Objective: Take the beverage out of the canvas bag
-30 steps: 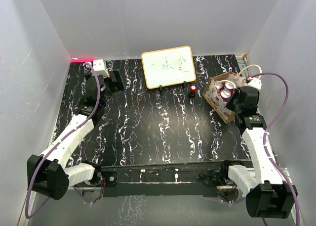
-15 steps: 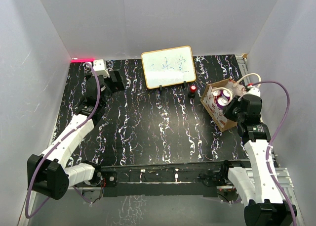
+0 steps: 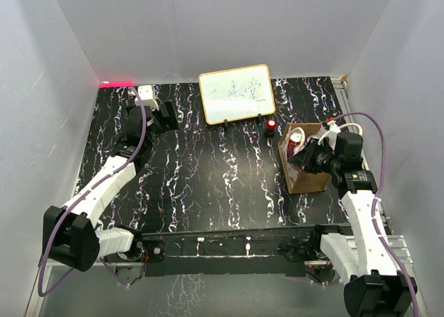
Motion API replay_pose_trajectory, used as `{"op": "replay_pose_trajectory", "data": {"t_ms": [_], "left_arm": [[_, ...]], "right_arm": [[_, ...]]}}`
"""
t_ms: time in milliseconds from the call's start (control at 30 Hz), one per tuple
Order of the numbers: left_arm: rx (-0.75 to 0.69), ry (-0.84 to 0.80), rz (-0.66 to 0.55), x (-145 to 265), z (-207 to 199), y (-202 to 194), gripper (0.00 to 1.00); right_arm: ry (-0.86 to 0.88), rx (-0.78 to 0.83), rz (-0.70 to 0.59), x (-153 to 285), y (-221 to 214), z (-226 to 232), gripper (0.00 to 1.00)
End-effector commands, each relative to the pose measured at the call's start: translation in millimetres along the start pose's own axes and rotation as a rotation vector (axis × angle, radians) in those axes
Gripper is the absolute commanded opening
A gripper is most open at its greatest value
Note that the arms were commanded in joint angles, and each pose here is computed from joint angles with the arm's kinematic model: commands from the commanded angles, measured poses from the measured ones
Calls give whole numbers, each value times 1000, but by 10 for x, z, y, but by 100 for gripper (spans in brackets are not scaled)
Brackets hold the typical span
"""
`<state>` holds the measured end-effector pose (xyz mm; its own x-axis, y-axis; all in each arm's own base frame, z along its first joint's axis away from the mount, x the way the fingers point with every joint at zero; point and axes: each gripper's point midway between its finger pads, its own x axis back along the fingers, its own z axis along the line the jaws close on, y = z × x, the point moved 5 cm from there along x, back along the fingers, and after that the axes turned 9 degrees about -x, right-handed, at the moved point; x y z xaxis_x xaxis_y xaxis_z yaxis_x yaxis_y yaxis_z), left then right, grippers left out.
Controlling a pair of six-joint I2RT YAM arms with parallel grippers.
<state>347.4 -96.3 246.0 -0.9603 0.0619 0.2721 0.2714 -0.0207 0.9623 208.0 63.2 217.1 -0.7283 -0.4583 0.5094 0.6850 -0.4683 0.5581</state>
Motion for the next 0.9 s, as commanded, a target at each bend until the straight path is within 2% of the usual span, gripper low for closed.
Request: {"op": "replay_pose_trajectory", "data": {"t_ms": [0, 200, 467, 667, 867], "left_arm": [[15, -23, -16, -4, -47, 82, 97], [12, -47, 7, -37, -89, 53, 97], [49, -75, 36, 36, -131, 56, 97], [89, -90, 147, 384, -97, -11, 97], [66, -47, 182, 849, 82, -2, 97]], "right_arm": [[271, 72, 94, 25, -87, 347, 8], [346, 145, 195, -177, -227, 628, 8], [439, 222, 287, -654, -635, 1375, 8], [533, 288, 301, -973, -821, 2001, 8], [622, 276, 352, -1272, -1009, 2275, 10]]}}
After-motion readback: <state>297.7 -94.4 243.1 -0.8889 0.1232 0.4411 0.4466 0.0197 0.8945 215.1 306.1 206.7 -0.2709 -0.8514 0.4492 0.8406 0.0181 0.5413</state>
